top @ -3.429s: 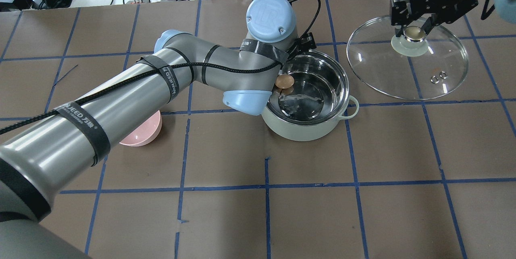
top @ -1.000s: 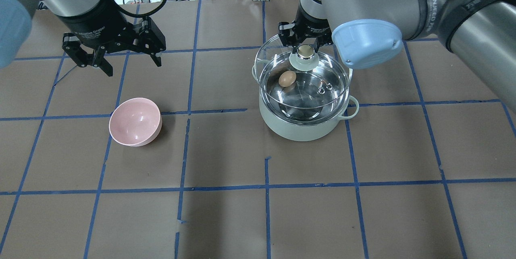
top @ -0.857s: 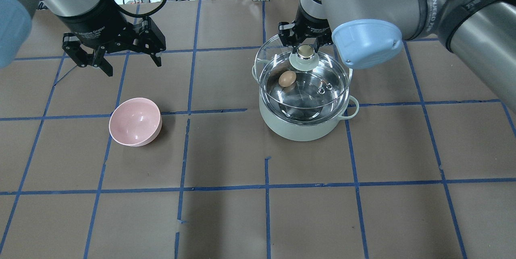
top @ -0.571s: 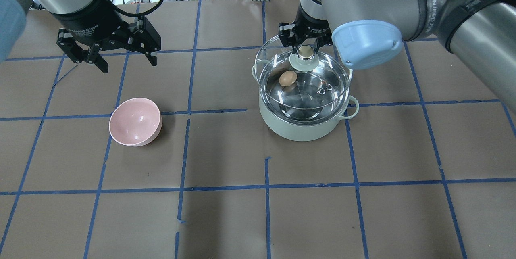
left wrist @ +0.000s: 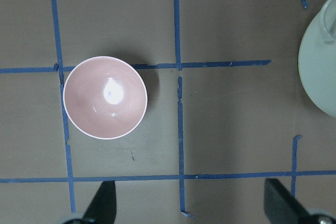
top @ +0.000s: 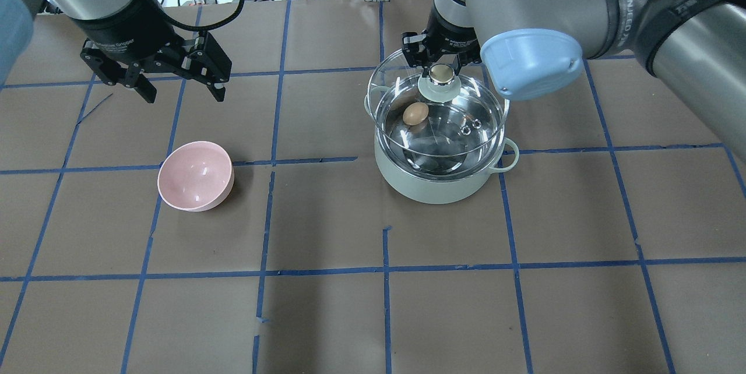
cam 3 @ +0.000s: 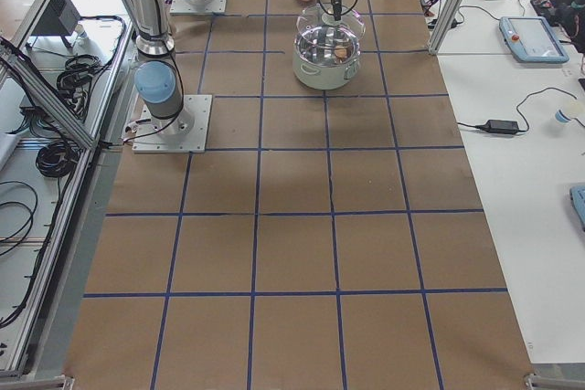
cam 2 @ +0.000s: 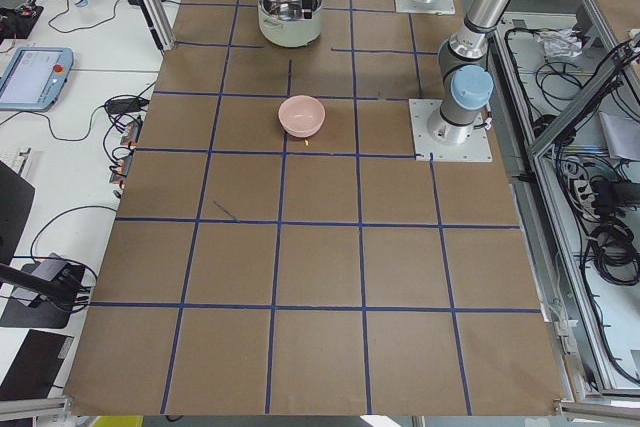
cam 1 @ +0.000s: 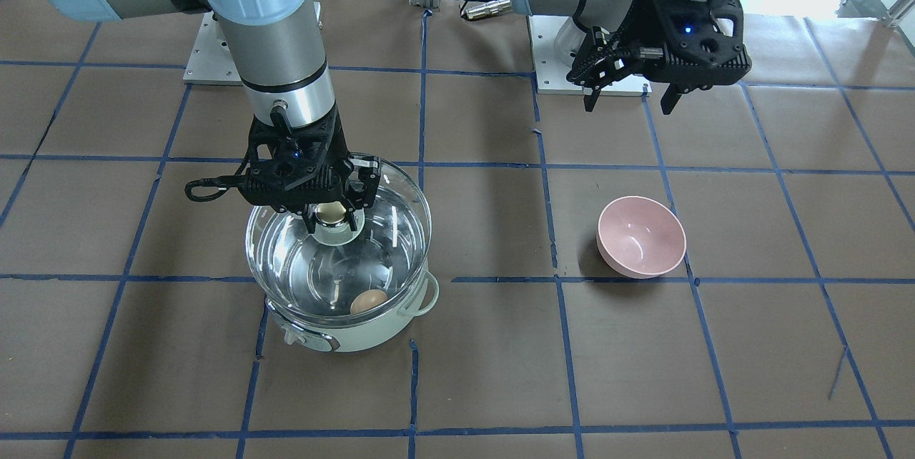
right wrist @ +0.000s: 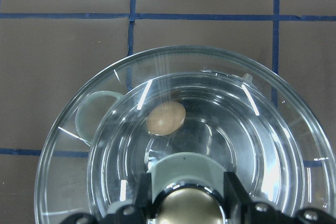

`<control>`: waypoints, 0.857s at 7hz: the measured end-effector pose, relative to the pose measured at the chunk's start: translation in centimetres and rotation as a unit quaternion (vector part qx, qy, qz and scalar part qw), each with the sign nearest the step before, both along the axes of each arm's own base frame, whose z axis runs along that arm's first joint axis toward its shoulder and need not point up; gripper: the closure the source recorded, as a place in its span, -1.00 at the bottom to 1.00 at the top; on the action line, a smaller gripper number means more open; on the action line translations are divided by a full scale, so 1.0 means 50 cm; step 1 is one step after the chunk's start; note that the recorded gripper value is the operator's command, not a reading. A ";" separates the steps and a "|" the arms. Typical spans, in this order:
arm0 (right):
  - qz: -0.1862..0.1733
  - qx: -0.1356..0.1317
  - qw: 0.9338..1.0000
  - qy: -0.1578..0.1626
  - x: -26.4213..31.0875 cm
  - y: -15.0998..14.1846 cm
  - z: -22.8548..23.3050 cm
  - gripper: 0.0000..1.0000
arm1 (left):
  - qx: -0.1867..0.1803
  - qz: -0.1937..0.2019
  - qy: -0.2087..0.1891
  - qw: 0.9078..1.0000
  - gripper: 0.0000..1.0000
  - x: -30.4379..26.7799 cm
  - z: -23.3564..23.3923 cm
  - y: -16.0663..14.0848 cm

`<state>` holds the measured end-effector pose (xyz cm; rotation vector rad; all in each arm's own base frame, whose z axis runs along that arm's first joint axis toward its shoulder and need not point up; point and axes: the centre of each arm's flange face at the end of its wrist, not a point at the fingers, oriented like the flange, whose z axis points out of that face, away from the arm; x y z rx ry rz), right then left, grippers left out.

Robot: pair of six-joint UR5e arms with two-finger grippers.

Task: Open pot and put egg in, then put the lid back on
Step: 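Lower the glass lid onto the pot with the right gripper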

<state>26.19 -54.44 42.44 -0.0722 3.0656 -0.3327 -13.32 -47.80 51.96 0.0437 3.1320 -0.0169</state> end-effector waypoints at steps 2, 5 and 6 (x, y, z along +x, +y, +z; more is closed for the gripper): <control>0.003 0.004 1.000 0.001 0.001 0.005 -0.006 0.27 | 0.000 -0.002 0.000 1.000 -1.00 -0.001 -0.001 0.000; 0.001 0.020 1.000 0.008 -0.005 0.018 -0.052 0.28 | 0.000 -0.002 0.000 1.000 -1.00 -0.001 -0.001 0.000; -0.001 0.022 1.000 0.009 -0.007 0.023 -0.064 0.27 | 0.000 -0.002 0.000 1.000 -1.00 -0.001 -0.001 0.001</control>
